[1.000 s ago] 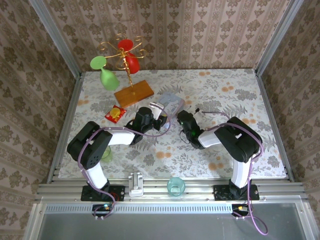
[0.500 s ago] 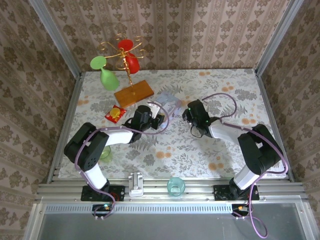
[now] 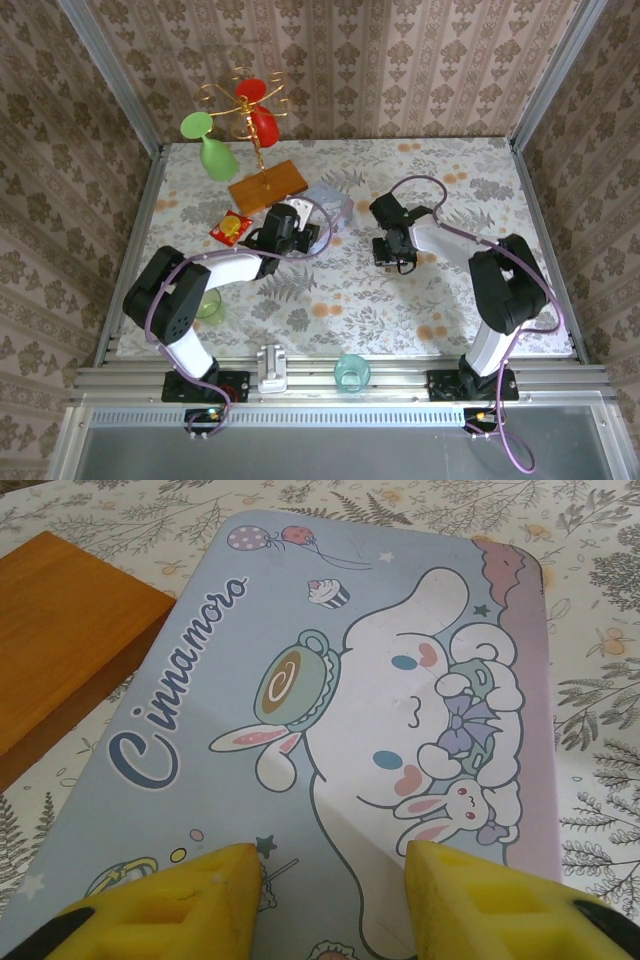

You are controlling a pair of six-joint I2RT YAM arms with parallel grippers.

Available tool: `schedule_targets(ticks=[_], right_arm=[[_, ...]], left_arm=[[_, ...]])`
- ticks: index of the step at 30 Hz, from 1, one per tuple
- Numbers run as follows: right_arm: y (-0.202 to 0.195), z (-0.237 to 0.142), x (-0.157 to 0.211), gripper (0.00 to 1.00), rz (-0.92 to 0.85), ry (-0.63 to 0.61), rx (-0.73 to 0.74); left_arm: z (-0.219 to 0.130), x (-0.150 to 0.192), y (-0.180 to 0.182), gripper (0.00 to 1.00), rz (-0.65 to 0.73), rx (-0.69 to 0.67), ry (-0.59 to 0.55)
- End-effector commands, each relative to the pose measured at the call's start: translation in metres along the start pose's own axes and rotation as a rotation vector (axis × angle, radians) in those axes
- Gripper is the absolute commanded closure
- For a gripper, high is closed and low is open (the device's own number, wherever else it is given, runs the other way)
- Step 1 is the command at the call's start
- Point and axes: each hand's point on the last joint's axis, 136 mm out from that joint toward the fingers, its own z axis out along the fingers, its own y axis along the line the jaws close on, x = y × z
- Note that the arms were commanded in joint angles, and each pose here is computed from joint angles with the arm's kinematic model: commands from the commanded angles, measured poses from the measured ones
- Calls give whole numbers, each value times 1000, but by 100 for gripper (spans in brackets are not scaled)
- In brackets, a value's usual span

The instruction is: Unlock the padlock with the key

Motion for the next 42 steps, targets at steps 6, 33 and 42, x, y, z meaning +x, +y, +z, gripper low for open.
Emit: schedule_targets(ticks=[6,33,42], right_arm=[[-26,9,9,76,-44,104,49],[-22,18,7,83,197,162,-333],[-64,20,20,80,80,142,4]], left_arm=[[-9,93,30,57,-18,-95,313],[-11,79,21,56,-46,-46,261],[-10,78,17,56,-25,-55,264]])
